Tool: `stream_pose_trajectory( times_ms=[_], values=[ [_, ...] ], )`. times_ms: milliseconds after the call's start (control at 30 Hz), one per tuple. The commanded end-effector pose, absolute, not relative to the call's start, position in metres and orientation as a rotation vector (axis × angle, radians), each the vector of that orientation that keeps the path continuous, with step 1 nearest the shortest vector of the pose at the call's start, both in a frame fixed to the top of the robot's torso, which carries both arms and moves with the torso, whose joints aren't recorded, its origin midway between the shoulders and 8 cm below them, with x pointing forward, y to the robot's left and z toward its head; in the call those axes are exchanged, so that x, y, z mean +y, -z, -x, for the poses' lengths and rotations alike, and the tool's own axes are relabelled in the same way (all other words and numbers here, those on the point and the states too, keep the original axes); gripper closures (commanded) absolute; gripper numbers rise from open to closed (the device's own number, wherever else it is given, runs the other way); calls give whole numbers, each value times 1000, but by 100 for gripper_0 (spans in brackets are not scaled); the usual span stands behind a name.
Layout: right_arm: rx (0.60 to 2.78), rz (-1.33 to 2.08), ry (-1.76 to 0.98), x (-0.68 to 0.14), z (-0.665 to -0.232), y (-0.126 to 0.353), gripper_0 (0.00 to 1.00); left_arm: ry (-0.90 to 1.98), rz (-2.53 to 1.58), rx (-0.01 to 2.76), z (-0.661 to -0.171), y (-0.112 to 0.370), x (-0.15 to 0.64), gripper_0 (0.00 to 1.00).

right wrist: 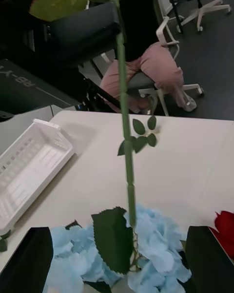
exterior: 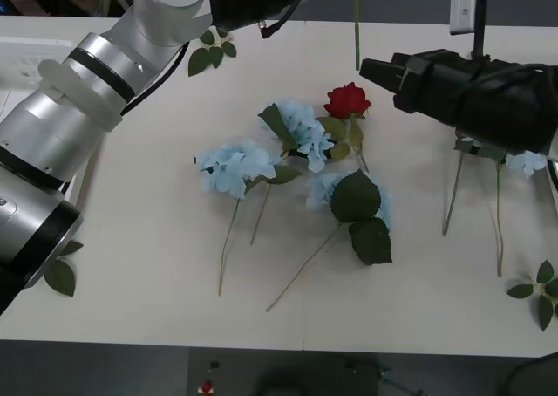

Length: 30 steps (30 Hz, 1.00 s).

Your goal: Put the red flowers into the right box and the blue flowers into the left box

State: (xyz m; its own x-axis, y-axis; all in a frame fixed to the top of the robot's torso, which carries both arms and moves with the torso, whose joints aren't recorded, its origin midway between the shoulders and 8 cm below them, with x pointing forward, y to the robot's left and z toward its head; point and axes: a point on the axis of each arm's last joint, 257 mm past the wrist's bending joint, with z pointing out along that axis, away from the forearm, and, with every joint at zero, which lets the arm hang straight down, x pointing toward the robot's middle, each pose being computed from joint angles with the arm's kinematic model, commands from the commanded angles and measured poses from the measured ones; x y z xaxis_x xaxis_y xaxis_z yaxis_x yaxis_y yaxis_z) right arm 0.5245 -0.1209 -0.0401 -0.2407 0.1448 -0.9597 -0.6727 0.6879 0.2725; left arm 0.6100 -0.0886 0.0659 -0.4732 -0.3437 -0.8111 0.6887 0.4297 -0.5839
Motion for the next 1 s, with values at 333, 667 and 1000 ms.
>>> stream_pose_trajectory(
  times_ms=[333, 667, 1000],
  values=[
    [1591, 409, -792, -67, -579, 30, 20, 1296, -292, 1625, -605, -97, -89, 100],
    [1576, 408, -824, -12, -610, 22, 20, 1296, -292, 1625, -605, -97, -89, 100],
    [1560, 403, -844, -8, -611, 12, 100, 1296, -292, 1625, -605, -97, -89, 100]
  ],
)
